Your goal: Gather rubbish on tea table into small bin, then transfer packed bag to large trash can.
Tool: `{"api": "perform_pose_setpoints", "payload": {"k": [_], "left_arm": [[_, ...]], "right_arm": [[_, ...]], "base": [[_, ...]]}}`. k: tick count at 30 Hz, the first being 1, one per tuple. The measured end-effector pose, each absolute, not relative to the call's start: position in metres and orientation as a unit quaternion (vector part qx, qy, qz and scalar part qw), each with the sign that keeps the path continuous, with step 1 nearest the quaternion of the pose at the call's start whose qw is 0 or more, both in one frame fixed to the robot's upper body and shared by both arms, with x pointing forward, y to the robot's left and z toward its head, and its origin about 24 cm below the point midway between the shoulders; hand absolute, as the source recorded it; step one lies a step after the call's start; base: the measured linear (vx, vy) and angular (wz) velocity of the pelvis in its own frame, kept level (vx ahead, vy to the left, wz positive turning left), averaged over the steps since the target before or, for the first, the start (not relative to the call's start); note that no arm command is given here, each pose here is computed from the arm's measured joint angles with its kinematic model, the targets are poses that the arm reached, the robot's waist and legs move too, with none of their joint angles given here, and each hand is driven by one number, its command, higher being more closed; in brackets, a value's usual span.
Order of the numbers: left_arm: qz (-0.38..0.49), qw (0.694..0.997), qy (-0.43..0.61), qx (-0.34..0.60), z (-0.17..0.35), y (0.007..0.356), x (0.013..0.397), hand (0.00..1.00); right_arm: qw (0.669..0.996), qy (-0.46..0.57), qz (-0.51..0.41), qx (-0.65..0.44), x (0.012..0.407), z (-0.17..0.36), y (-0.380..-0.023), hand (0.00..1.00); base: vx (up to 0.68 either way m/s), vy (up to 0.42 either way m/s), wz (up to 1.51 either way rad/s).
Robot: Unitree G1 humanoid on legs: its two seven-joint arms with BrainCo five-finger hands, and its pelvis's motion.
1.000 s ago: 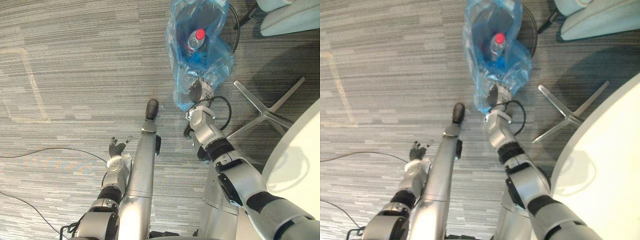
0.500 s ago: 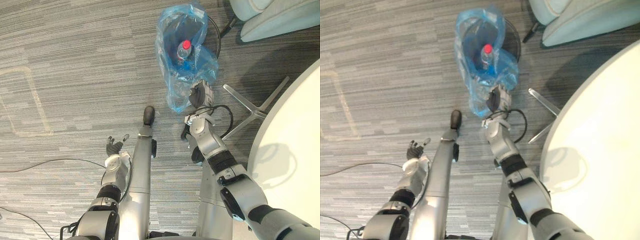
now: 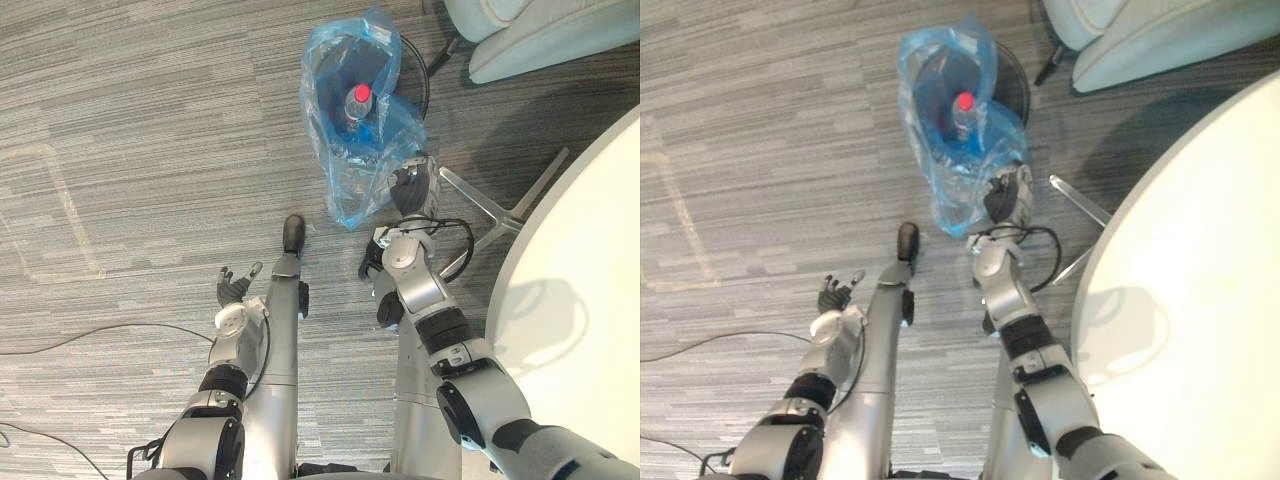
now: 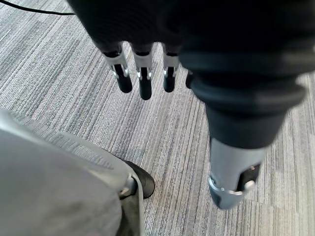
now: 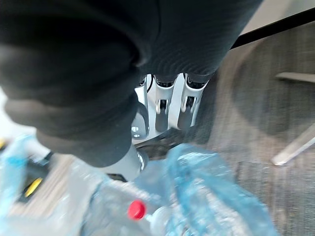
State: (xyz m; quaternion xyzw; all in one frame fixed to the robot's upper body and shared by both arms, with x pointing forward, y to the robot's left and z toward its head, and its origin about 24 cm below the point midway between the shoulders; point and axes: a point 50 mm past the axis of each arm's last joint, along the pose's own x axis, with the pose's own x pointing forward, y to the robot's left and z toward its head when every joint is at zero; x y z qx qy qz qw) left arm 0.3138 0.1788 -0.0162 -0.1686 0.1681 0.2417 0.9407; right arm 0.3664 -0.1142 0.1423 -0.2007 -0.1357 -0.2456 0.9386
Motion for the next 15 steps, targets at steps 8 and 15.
{"api": "perform_pose_setpoints", "payload": {"k": [8,15], "left_arm": [[0.252,0.935,0.154,-0.195,-0.001,0.177,0.329,0.00],[0.234,0.938,0.129,-0.222,0.022,0.164,0.348,0.00]], "right_arm": [[0.958,-0.034,-0.263,-0.112,0.380,0.124,-0.115,0.00],[0.963,0.007,-0.266,-0.042,0.392,0.133,-0.117,0.00]], "base": [[0.00,-0.040,-0.01],[0.00,-0.040,-0.03]]}}
